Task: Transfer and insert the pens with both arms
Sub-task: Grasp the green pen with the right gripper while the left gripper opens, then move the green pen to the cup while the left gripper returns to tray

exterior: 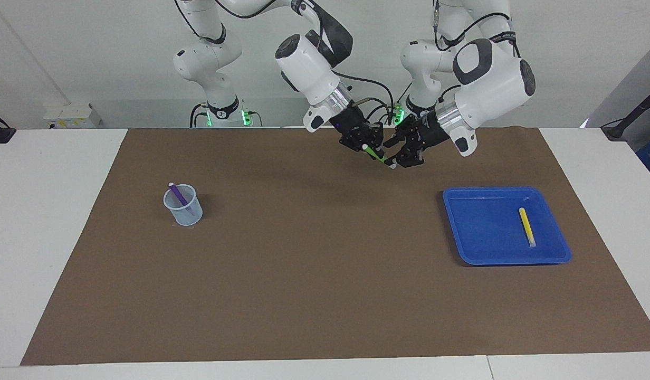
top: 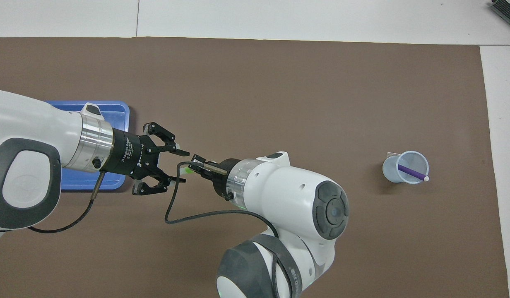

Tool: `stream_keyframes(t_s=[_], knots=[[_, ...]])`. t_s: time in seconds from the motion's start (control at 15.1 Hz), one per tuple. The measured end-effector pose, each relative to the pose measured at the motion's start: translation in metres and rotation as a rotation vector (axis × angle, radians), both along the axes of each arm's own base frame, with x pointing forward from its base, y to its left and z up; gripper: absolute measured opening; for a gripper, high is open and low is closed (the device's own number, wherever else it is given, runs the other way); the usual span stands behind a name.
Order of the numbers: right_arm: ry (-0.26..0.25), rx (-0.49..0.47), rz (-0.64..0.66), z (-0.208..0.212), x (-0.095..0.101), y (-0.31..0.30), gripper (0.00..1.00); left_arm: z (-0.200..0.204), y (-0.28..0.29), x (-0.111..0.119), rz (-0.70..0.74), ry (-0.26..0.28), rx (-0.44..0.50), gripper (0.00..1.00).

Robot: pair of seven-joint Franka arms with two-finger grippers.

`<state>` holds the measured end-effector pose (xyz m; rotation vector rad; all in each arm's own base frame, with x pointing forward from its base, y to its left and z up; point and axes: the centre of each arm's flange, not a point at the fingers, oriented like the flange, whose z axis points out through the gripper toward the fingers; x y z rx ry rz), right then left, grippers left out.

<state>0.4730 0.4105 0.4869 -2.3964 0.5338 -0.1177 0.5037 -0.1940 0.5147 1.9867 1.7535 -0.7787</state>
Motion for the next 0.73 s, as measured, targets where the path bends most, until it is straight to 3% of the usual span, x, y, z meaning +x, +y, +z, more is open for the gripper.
stream_keyframes(t_s=[0.07, 0.2, 0.4, 0.73], knots=[[-0.001, -0.039, 0.028, -0.003, 0.003, -0.005, 0.18, 0.001, 0.001, 0.000, -0.011, -0.012, 0.000, 0.50], [-0.007, -0.116, 0.096, -0.008, 0.011, -0.021, 0.18, 0.001, 0.006, 0.001, -0.074, -0.067, 0.005, 0.50], [-0.036, -0.252, 0.236, -0.012, 0.019, -0.046, 0.18, -0.008, 0.038, 0.008, -0.284, -0.228, 0.073, 0.50], [-0.056, -0.508, 0.467, -0.001, 0.037, -0.123, 0.18, -0.024, 0.121, 0.013, -0.769, -0.474, 0.141, 0.48]])
